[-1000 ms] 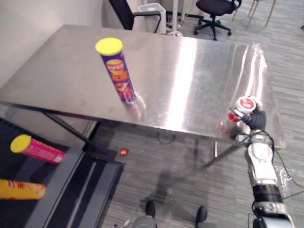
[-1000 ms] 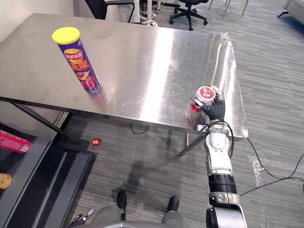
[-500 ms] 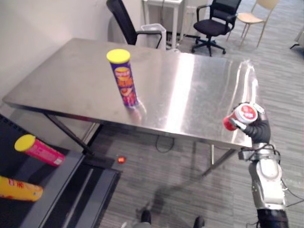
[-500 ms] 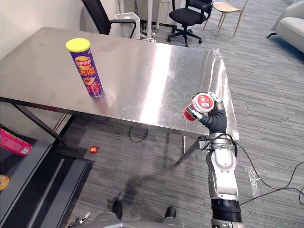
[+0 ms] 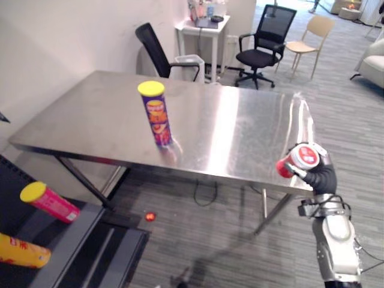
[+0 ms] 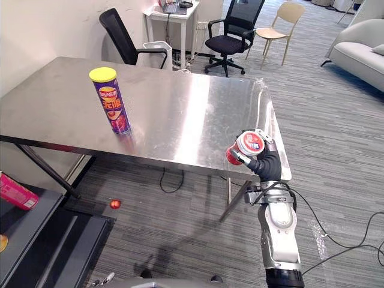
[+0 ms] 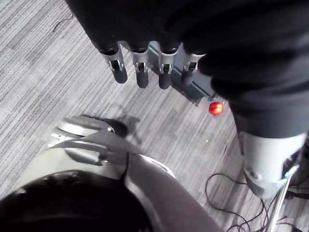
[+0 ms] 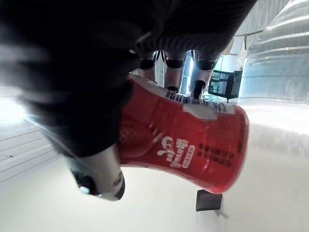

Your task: Put the gum and the chips on the shelf.

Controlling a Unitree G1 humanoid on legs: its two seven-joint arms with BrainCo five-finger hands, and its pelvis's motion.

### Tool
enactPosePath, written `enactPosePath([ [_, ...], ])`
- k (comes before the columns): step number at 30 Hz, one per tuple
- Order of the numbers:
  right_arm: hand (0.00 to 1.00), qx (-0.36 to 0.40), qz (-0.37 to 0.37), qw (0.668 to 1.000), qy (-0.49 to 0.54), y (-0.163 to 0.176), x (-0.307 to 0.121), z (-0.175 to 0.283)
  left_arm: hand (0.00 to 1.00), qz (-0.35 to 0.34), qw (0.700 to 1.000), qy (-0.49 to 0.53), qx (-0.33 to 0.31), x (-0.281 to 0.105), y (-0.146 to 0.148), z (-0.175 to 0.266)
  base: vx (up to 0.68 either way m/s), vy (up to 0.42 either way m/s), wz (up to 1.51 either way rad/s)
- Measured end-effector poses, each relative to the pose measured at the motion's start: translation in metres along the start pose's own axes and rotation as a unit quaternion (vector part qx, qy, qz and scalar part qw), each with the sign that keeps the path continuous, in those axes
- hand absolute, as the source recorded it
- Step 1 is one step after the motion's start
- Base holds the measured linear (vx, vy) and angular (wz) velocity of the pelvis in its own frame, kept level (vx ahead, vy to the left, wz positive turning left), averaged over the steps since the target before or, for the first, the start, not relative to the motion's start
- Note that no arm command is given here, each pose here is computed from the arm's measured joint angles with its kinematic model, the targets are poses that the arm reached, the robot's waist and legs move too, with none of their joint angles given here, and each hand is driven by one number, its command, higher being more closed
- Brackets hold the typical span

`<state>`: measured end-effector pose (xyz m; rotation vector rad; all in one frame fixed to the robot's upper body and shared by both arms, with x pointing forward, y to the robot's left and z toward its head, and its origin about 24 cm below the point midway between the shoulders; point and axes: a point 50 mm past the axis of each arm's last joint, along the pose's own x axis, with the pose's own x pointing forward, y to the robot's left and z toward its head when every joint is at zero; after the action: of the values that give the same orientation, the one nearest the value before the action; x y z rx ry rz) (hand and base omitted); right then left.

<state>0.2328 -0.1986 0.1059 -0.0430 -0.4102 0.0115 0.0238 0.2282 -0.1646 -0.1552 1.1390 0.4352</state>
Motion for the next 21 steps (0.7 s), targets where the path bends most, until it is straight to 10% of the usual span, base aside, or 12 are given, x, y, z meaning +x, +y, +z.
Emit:
enactPosePath([
  [9,1.00,0.058,0.067,0.994,-0.059,0.034,0.031,0.018,0.00,-0.020,1.000,-0.008,-0.016,0.001,-0.011,0.003,-0.15,-0.113,0.94],
  [21,1.00,0.005,-0.060,0.996,-0.060,-0.016,0.028,0.018,0.00,-0.008,0.995,0.013,-0.094,-0.001,-0.012,-0.008,-0.07,0.050,1.23],
])
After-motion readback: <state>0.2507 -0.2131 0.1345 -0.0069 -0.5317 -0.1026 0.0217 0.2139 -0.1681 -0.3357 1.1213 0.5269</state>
